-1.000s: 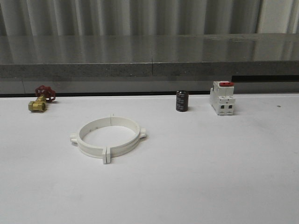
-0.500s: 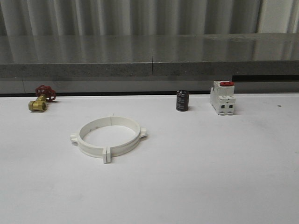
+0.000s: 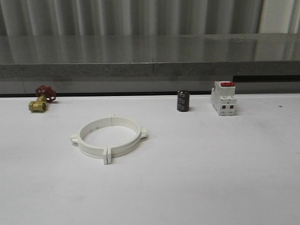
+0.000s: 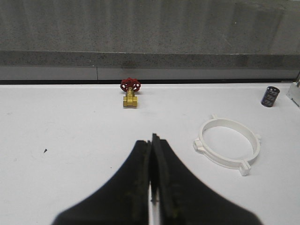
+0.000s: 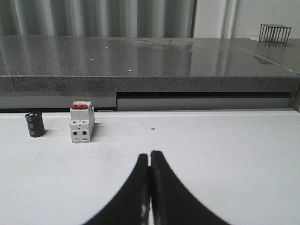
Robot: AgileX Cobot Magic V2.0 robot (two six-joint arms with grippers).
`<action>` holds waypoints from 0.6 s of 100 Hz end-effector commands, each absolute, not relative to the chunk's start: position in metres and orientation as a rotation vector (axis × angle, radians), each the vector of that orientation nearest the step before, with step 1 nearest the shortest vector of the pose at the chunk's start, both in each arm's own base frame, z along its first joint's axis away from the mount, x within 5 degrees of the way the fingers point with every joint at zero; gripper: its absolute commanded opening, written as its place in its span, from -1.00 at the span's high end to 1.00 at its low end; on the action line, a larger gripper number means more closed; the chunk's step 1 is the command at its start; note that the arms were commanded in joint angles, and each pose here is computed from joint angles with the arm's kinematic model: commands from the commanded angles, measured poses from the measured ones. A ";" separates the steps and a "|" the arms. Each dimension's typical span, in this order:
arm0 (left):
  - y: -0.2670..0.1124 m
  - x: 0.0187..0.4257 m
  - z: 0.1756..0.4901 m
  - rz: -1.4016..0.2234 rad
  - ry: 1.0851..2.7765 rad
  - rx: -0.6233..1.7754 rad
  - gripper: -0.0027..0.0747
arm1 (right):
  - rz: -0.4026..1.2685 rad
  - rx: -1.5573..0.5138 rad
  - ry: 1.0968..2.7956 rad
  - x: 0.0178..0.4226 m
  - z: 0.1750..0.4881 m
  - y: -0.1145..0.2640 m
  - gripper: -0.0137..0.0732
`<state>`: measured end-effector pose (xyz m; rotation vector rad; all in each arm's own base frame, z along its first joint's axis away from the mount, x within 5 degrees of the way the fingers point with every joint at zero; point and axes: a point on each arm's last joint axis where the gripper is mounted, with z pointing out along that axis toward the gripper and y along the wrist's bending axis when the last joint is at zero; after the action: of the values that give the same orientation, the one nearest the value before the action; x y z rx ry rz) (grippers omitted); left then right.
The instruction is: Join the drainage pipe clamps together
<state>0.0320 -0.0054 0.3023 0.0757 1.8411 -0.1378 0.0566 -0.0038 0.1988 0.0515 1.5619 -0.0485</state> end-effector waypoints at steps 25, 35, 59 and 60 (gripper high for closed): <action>-0.002 0.039 0.307 -0.054 1.746 0.092 0.99 | -0.055 0.043 1.459 0.054 0.212 -0.003 0.84; -0.002 0.044 0.296 -0.035 1.684 0.088 0.99 | -0.055 0.043 1.459 0.054 0.212 -0.003 0.84; -0.002 0.054 0.248 -0.008 1.518 0.056 0.99 | -0.055 0.043 1.459 0.054 0.212 -0.003 0.84; -0.002 0.054 0.244 -0.009 1.520 0.057 0.99 | -0.055 0.043 1.459 0.054 0.212 -0.003 0.84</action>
<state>0.0529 -0.0012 0.2426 0.0581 1.6785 -0.0033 0.0566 -0.0038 0.1988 0.0515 1.5619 -0.0485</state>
